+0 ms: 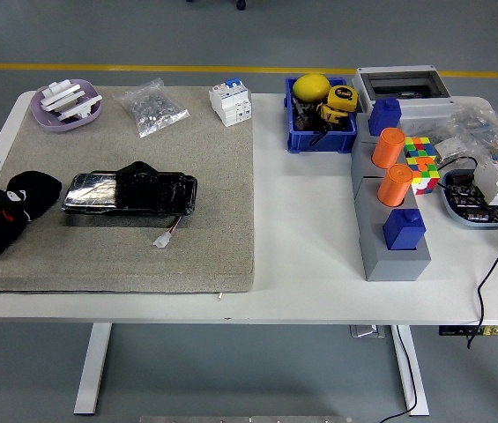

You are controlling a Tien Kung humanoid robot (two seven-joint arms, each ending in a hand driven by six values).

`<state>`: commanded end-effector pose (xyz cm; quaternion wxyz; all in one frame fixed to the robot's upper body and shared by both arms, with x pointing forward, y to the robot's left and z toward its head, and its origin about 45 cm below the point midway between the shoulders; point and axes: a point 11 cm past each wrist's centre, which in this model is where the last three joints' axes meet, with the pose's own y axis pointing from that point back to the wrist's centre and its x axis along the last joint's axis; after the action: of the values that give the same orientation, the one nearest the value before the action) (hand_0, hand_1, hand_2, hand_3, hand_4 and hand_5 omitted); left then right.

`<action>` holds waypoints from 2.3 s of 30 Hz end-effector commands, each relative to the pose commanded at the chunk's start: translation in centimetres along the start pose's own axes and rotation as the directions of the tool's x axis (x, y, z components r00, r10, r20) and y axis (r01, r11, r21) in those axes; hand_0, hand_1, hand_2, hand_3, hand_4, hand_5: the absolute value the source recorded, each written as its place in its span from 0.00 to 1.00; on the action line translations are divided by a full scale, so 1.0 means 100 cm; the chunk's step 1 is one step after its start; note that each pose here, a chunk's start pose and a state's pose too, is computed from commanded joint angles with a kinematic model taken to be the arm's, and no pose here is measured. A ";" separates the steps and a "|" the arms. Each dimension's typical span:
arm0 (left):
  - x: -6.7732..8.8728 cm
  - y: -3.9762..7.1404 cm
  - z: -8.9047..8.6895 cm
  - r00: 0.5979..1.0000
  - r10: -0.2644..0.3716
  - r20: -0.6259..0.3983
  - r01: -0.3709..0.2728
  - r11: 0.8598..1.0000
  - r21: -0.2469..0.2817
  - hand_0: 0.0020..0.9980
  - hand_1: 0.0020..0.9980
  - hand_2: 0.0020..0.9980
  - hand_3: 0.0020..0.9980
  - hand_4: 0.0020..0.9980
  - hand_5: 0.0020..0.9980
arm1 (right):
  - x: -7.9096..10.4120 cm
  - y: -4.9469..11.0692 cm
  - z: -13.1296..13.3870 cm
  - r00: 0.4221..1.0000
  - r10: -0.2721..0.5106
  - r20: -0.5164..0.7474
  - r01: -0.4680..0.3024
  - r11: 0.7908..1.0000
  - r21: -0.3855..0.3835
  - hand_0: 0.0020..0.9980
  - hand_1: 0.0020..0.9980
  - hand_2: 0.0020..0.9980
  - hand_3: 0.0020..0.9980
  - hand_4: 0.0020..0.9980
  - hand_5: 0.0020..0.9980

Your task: Pick the rag up,wipe the panel,place it on the desk

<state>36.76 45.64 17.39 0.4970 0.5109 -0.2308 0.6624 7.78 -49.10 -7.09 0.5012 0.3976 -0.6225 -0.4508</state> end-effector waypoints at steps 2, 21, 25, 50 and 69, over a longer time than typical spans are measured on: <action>-0.002 0.000 0.000 1.000 -0.004 0.000 0.004 1.000 0.001 0.73 0.79 0.79 0.77 0.97 0.42 | 0.000 0.000 0.000 1.000 0.001 0.000 -0.001 1.000 -0.001 0.71 0.69 0.70 0.64 1.00 0.54; -0.023 0.000 -0.006 0.999 -0.028 0.019 0.028 0.999 0.030 0.71 0.77 0.79 0.76 0.97 0.39 | 0.004 0.001 -0.005 1.000 0.011 -0.006 -0.011 1.000 0.006 0.71 0.69 0.70 0.64 1.00 0.54; -0.022 0.000 -0.008 1.000 -0.011 0.026 0.009 0.999 0.047 0.60 0.64 0.76 0.67 0.88 0.22 | 0.005 0.002 -0.006 1.000 0.013 -0.002 -0.013 1.000 0.012 0.71 0.69 0.70 0.64 1.00 0.54; -0.021 -0.002 -0.012 1.000 0.024 0.003 -0.024 0.998 0.058 0.52 0.37 0.62 0.58 0.80 0.16 | 0.009 0.003 -0.012 1.000 0.022 0.014 -0.022 0.999 0.032 0.71 0.69 0.69 0.63 1.00 0.54; -0.017 -0.001 -0.012 0.997 0.074 -0.005 -0.074 0.997 0.030 0.41 0.24 0.53 0.58 0.61 0.00 | 0.011 0.003 -0.012 0.999 0.027 0.027 -0.028 0.999 0.037 0.71 0.69 0.69 0.63 1.00 0.54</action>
<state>36.26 45.94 15.40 0.4649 0.5076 -0.2381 0.6852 8.76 -50.28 -6.38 0.4914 0.3926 -0.6428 -0.4373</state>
